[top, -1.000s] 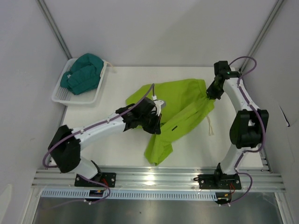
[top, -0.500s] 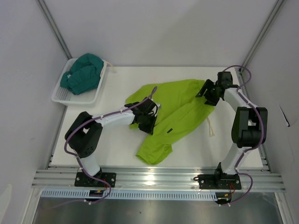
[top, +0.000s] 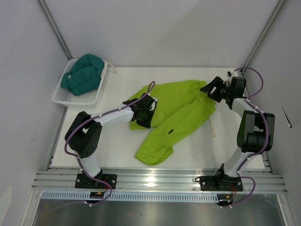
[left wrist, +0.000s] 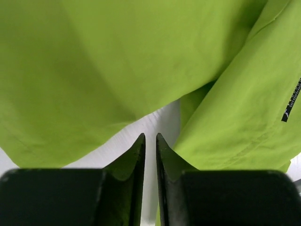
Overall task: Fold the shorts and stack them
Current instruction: Flatten the shorts out
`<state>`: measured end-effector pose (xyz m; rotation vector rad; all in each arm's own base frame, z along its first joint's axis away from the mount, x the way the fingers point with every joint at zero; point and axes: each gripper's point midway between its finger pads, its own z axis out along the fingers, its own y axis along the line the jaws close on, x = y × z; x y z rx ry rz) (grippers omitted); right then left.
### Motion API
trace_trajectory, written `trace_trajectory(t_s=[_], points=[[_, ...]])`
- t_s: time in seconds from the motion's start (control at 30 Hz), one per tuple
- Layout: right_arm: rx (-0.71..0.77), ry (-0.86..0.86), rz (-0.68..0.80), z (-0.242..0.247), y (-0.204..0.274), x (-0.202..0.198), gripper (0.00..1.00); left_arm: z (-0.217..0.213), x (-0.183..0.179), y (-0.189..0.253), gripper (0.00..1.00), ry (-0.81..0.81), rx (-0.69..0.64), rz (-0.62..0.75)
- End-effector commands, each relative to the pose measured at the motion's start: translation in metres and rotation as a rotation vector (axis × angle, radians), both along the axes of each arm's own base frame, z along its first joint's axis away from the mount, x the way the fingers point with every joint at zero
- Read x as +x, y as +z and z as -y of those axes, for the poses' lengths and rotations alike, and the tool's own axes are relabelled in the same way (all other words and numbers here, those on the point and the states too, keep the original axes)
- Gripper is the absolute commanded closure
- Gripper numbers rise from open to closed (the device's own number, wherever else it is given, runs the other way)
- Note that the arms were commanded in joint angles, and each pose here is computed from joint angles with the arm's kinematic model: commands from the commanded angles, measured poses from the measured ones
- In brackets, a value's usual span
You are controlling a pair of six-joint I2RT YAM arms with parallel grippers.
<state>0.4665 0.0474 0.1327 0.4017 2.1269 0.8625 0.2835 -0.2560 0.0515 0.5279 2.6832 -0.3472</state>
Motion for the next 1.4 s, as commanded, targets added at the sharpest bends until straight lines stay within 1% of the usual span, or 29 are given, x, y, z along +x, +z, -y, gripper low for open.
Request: trace_trajectory(t_s=[0.0,0.03,0.07,0.13,0.17,0.2,0.3,0.33,0.37,0.4,0.43,0.47,0.57,0.6,0.63,0.77,0.8,0.93,1.1,1.17,1.23,1.3,1.37], points=[[0.000,0.052,0.108,-0.005,0.016,0.015,0.24,-0.004,0.007,0.017,0.80,0.026,-0.043,0.038],[-0.007,0.047,0.110,-0.005,0.013,0.016,0.24,-0.004,0.000,0.017,0.77,0.024,-0.071,0.023],[-0.013,0.045,0.109,-0.005,0.009,0.016,0.24,-0.001,-0.001,0.031,0.67,0.053,-0.128,0.039],[-0.015,0.047,0.123,-0.004,0.008,0.019,0.24,0.001,-0.014,0.026,0.57,0.070,-0.204,0.026],[-0.011,0.046,0.111,-0.003,0.002,0.020,0.24,0.007,-0.021,0.032,0.51,0.063,-0.262,0.017],[-0.006,0.050,0.111,-0.003,0.002,0.021,0.24,0.005,-0.033,0.032,0.50,0.087,-0.314,0.012],[0.000,0.057,0.094,-0.004,-0.006,0.020,0.27,0.006,-0.044,0.049,0.44,0.110,-0.410,0.029],[-0.001,0.059,0.092,-0.005,-0.007,0.019,0.27,-0.003,-0.056,0.049,0.42,0.118,-0.420,0.036],[-0.003,0.063,0.089,-0.005,-0.009,0.018,0.28,-0.006,-0.059,0.053,0.39,0.122,-0.430,0.046],[-0.004,0.063,0.082,-0.006,-0.012,0.017,0.30,-0.010,-0.066,0.051,0.37,0.128,-0.426,0.034],[-0.001,0.067,0.068,-0.007,-0.014,0.016,0.30,-0.013,-0.069,0.059,0.37,0.126,-0.437,0.048],[0.003,0.076,0.060,-0.008,-0.017,0.016,0.31,-0.016,-0.074,0.057,0.37,0.127,-0.431,0.040],[0.018,0.089,0.048,-0.009,-0.026,0.010,0.38,-0.021,-0.086,0.061,0.36,0.120,-0.445,0.028],[0.025,0.095,0.072,-0.010,-0.022,0.009,0.42,-0.020,-0.088,0.063,0.36,0.116,-0.455,0.025],[0.032,0.094,0.056,-0.010,-0.030,0.001,0.43,-0.020,-0.091,0.064,0.36,0.112,-0.461,0.023],[0.050,0.112,0.071,-0.009,-0.027,-0.008,0.55,-0.026,-0.107,0.058,0.36,0.095,-0.463,-0.014],[0.053,0.124,0.059,-0.011,-0.027,-0.011,0.56,-0.026,-0.109,0.058,0.36,0.091,-0.469,-0.018],[0.013,0.145,0.062,-0.014,-0.025,-0.014,0.53,-0.035,-0.126,0.050,0.35,0.107,-0.483,-0.039],[0.048,0.188,0.110,-0.026,-0.028,-0.033,0.50,-0.044,-0.140,0.047,0.34,0.114,-0.480,-0.044],[0.047,0.200,0.122,-0.031,-0.028,-0.040,0.49,-0.043,-0.141,0.054,0.34,0.112,-0.497,-0.028],[0.060,0.218,0.124,-0.036,-0.034,-0.050,0.49,-0.045,-0.136,0.062,0.34,0.122,-0.489,-0.003],[0.062,0.227,0.143,-0.039,-0.029,-0.055,0.50,-0.051,-0.134,0.061,0.34,0.143,-0.458,0.007],[0.059,0.235,0.141,-0.041,-0.031,-0.061,0.53,-0.052,-0.134,0.063,0.34,0.155,-0.463,0.012]])
